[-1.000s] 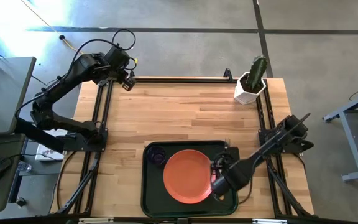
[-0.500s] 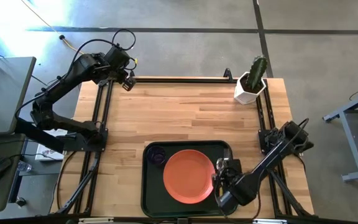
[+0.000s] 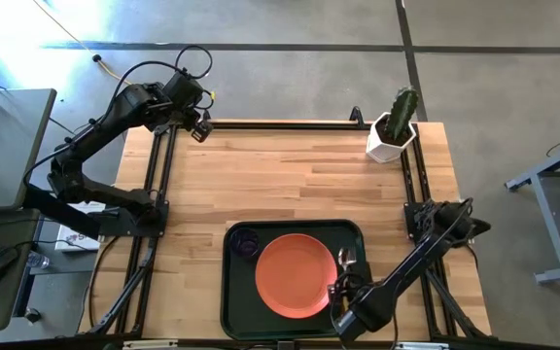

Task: Pick and place plate/cup/fork/spoon on tray
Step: Put the orange fork on the black tray to the right of the yellow spoon

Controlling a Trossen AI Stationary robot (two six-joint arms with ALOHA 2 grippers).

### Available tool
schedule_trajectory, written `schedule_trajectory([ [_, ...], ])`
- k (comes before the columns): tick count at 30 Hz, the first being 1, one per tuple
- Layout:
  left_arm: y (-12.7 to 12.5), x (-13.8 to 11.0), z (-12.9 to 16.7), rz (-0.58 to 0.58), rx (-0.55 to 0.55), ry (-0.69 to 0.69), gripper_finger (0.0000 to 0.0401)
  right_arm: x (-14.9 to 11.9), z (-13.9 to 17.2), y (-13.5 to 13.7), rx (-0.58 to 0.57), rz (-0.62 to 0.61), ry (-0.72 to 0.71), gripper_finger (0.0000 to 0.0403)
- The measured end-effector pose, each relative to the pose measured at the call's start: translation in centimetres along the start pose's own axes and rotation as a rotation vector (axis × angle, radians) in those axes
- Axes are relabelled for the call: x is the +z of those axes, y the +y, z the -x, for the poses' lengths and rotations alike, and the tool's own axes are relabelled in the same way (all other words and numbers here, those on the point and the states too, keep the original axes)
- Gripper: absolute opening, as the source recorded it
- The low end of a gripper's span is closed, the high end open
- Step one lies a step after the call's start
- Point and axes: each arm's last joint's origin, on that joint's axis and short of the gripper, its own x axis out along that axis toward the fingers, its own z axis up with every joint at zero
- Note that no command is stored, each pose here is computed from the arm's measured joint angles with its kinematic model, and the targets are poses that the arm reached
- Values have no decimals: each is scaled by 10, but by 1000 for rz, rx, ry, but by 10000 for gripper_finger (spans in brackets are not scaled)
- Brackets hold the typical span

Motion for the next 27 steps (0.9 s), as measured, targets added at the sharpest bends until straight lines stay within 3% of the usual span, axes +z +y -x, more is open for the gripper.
schedule_trajectory([
  [14, 0, 0, 0, -1, 0, 0, 72, -12, -22, 5, -65, -2, 20, 25],
  [27, 0, 0, 0, -3, 0, 0, 72, 2, -25, 11, -119, -34, 5, 25],
])
